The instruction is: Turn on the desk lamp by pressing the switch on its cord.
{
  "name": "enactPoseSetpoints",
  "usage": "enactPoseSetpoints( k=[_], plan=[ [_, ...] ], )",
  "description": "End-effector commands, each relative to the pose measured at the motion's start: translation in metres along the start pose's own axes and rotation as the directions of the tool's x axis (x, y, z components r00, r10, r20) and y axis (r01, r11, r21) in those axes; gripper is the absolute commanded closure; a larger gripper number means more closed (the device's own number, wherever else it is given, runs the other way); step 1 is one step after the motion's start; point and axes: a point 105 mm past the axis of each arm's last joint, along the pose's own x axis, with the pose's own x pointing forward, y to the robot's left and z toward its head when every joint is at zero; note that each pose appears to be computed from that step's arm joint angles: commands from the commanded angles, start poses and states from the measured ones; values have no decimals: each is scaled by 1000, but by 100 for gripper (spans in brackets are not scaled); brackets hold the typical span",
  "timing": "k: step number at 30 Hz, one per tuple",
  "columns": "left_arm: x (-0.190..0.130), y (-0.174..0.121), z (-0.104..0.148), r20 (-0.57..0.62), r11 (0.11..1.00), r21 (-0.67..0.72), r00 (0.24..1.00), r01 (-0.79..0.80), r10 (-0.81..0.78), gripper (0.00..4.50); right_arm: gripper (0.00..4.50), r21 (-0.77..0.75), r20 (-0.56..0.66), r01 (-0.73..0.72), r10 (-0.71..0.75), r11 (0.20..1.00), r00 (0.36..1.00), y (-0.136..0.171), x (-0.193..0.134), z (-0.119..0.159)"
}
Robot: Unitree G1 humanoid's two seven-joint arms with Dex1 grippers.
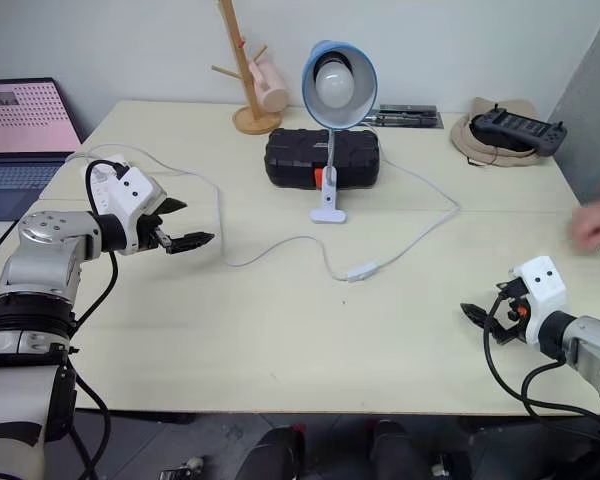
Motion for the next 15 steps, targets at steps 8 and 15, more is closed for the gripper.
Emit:
enactPoseSetpoints(
  k=[8, 15],
  plan=[
    [-9, 6, 12, 24, 1000, 23, 1000, -2, 2, 1, 0, -101, 21, -80, 82, 992, 996, 8, -2, 21],
    [-5, -25, 17, 20, 985, 76, 987, 155, -157, 1, 0, -208, 3, -232, 238, 950, 971, 21, 6, 43]
  ],
)
